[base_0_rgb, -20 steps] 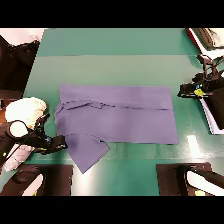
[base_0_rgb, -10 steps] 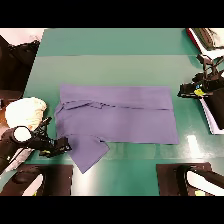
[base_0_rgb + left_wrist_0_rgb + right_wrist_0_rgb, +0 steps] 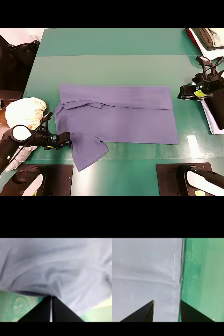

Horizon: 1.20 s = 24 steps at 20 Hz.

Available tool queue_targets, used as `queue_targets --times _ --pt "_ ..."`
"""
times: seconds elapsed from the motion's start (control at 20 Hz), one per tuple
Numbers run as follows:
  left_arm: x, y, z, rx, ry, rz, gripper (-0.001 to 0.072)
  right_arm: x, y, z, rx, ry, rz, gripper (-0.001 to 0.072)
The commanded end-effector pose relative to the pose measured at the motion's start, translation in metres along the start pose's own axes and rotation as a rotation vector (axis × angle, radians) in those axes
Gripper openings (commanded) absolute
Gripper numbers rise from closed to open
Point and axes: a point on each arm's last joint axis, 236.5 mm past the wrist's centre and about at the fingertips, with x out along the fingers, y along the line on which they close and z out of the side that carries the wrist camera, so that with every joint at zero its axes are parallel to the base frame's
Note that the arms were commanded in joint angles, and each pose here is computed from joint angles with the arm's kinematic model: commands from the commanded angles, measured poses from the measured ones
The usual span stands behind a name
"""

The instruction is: Fold the shirts.

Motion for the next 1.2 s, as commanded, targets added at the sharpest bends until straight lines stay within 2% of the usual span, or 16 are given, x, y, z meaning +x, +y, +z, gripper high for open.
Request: queue_targets --times 0.0,0.3,0.55,0.65,1.0,1.05,1.1,1.15 --pt "-0.020 -0.017 0.007 0.090 -0.002 -0.013 0.0028 0.001 -0.002 -0.030 0.000 0.114 -0.006 0.0379" --pt "-0.068 -0.054 0.035 0.233 -0.094 -0.029 0.0029 0.031 -0.020 -0.110 0.018 0.223 -0.053 0.0380" --pt "-0.071 -0.054 0.037 0.258 -0.105 -0.020 0.0029 0.053 -0.036 -0.172 0.166 0.351 0.013 0.0381" --pt "-0.071 -0.054 0.038 0.260 -0.105 -0.019 0.0029 0.062 -0.030 -0.186 0.199 0.380 0.068 0.0382" --pt "-0.071 -0.054 0.037 0.268 -0.105 -0.019 0.0029 0.075 -0.024 -0.207 0.221 0.419 0.091 0.0381" --pt "-0.071 -0.054 0.037 0.268 -0.104 -0.019 0.0029 0.075 -0.024 -0.208 0.220 0.422 0.091 0.0373" --pt "-0.071 -0.054 0.037 0.268 -0.104 -0.019 0.0030 0.075 -0.024 -0.207 0.220 0.422 0.092 0.0308" --pt "-0.071 -0.054 0.037 0.268 -0.105 -0.019 0.0030 0.075 -0.024 -0.208 0.220 0.423 0.092 0.0214"
